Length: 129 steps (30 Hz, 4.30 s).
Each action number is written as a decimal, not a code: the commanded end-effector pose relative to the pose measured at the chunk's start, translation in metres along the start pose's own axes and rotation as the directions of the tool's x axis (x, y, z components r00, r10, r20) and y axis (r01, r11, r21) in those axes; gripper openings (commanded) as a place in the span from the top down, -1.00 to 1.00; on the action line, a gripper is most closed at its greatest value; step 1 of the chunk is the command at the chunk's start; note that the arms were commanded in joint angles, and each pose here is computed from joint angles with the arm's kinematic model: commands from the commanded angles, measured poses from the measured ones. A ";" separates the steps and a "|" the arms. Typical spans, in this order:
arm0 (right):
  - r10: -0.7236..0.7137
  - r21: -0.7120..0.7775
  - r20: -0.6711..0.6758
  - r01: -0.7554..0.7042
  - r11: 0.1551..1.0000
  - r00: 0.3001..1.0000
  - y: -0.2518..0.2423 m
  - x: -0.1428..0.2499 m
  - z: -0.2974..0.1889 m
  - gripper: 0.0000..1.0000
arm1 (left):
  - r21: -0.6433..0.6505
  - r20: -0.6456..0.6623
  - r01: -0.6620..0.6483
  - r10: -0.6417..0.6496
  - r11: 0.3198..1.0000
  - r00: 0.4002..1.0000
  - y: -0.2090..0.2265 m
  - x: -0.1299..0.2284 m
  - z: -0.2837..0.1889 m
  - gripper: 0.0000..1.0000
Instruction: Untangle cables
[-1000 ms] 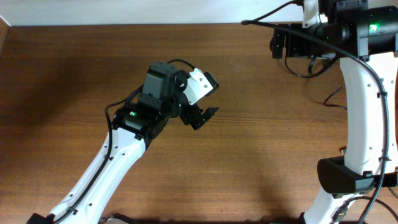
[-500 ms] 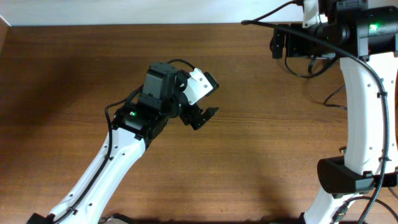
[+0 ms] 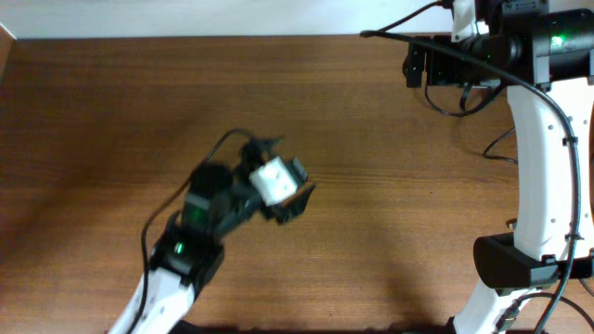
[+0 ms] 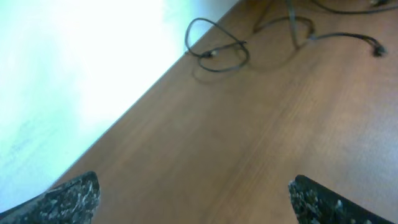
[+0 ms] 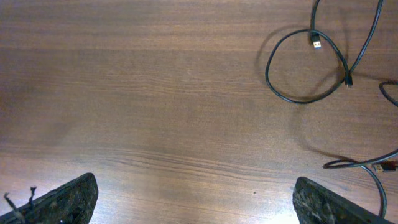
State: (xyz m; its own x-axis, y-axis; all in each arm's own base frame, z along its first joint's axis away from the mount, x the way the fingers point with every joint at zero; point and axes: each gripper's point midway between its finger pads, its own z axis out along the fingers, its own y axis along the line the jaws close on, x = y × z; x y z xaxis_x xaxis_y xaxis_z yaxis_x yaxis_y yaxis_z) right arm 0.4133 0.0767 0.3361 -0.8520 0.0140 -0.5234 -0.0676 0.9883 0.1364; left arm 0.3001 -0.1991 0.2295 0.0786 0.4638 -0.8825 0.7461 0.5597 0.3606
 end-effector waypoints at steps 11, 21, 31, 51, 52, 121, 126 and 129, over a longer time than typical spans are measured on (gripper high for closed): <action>-0.012 -0.003 0.031 0.012 1.000 0.999 0.002 -0.002 -0.012 -0.98 | -0.154 0.112 0.078 -0.062 0.985 0.992 -0.033 0.060 -0.062 -0.98; -0.012 -0.003 0.031 0.012 1.000 0.999 0.002 -0.002 -0.012 -0.98 | -0.242 0.160 0.255 -0.221 0.936 0.962 -0.028 0.092 -0.078 -0.98; -0.012 -0.003 0.031 0.012 1.000 0.999 0.002 -0.002 -0.012 -0.98 | -0.378 0.171 0.349 -0.307 0.857 0.936 -0.013 0.116 -0.098 -0.98; -0.012 -0.003 0.031 0.012 1.000 0.999 0.002 -0.002 -0.012 -0.98 | -0.633 0.259 0.489 -0.430 0.601 0.865 0.034 0.145 -0.139 -0.98; -0.012 -0.003 0.031 0.012 1.000 0.999 0.002 -0.002 -0.012 -0.98 | -0.634 0.249 0.476 -0.422 0.610 0.872 0.034 0.145 -0.138 -0.98; 0.038 -0.064 0.237 -0.023 0.998 0.971 0.012 -0.022 -0.070 -0.98 | -0.650 0.250 0.474 -0.421 0.595 0.872 0.037 0.147 -0.142 -0.98; 0.035 -0.110 0.350 0.004 0.994 0.936 0.017 -0.015 -0.083 -0.98 | -0.650 0.250 0.474 -0.421 0.595 0.872 0.037 0.147 -0.142 -0.98; 0.034 -0.125 0.385 0.016 0.992 0.922 0.016 -0.003 -0.061 -0.98 | -0.650 0.250 0.474 -0.421 0.595 0.872 0.037 0.147 -0.142 -0.98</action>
State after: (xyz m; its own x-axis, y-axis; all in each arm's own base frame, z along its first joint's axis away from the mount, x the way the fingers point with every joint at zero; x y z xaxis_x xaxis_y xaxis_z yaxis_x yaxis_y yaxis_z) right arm 0.3857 0.0783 0.4134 -0.5727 0.0989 -0.8138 -0.1345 0.9679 0.2123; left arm 0.2457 -0.0166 0.1571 -0.0806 0.0031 -0.9967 0.0723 0.9974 -0.0027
